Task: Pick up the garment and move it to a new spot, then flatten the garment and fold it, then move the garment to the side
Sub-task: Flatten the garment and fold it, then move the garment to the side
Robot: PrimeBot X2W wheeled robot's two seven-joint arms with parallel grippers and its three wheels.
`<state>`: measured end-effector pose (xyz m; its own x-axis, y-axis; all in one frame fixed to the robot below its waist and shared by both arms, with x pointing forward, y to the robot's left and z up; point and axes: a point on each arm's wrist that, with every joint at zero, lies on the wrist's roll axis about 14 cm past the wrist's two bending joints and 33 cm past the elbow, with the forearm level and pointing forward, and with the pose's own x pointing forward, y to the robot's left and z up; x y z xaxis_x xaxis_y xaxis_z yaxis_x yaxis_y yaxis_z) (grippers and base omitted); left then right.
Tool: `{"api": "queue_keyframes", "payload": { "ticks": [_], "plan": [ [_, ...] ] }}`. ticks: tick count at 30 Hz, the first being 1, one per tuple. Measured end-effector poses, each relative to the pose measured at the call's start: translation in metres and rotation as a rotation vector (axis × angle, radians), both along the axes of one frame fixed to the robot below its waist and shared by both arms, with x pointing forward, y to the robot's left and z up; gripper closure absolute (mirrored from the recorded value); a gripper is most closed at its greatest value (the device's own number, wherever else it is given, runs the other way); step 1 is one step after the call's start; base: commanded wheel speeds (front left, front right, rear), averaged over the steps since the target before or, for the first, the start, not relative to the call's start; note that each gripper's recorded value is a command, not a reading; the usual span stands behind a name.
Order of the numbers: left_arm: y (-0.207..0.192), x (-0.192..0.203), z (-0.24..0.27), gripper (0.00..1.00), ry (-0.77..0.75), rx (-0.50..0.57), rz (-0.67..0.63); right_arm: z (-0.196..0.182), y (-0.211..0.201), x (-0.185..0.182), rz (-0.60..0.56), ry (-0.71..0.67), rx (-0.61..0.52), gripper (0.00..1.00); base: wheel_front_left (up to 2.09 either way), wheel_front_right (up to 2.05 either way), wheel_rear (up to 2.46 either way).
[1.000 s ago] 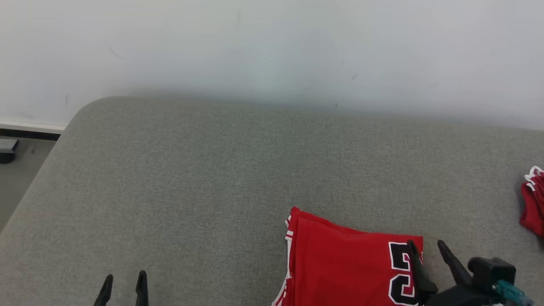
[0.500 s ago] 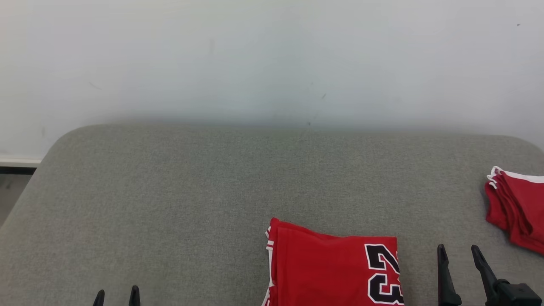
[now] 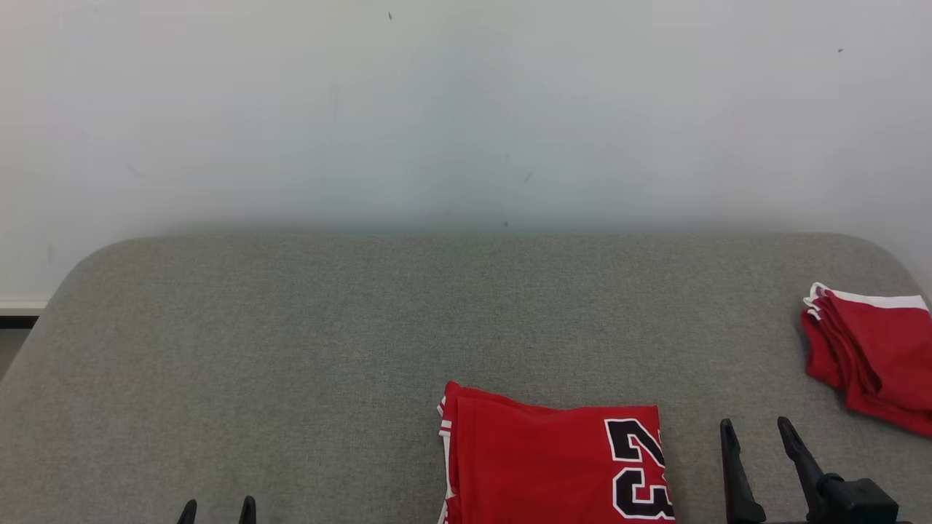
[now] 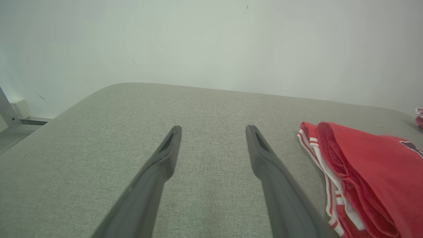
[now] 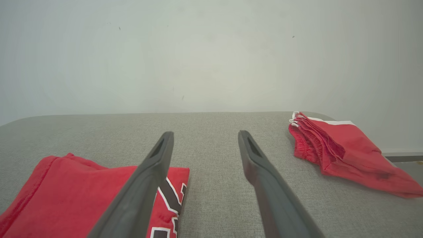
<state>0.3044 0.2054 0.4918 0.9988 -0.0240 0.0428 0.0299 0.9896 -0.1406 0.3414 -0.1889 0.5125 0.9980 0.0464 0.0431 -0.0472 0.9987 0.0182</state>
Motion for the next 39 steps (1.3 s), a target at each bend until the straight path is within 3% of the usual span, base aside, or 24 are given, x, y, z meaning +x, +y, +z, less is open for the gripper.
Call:
{"api": "queue_keyframes", "payload": {
  "ticks": [18, 21, 23, 25, 29, 33, 39],
  "plan": [
    [0.008, 0.002, -0.003, 0.0, 0.018, 0.015, 0.023, -0.003, 0.005, 0.002, 0.014, 0.026, 0.014, 0.0, 0.0, 0.0, 0.0],
    [0.008, 0.001, -0.004, 0.0, 0.019, 0.01, 0.027, -0.019, 0.008, 0.002, 0.024, 0.147, 0.054, 0.0, 0.0, 0.0, 0.0],
    [0.009, 0.002, -0.003, 0.0, 0.019, 0.01, 0.029, -0.045, 0.012, -0.001, 0.042, 0.369, 0.068, 0.0, 0.0, 0.0, 0.0],
    [0.01, 0.003, -0.003, 0.0, 0.021, 0.013, 0.032, -0.049, 0.02, 0.0, 0.072, 0.467, 0.055, 0.0, 0.0, 0.0, 0.0],
    [0.008, 0.003, -0.006, 0.0, 0.035, 0.016, 0.027, -0.05, 0.024, 0.005, 0.09, 0.585, 0.036, 0.0, 0.0, 0.0, 0.0],
    [0.005, 0.004, -0.007, 0.0, 0.043, 0.018, 0.019, -0.078, 0.021, -0.002, 0.084, 0.764, -0.004, 0.0, 0.0, 0.0, 0.0],
    [0.009, 0.009, -0.012, 0.0, 0.068, 0.03, 0.027, -0.092, 0.027, 0.013, 0.098, 0.832, -0.028, 0.0, 0.0, 0.0, 0.0]
  ]
}}
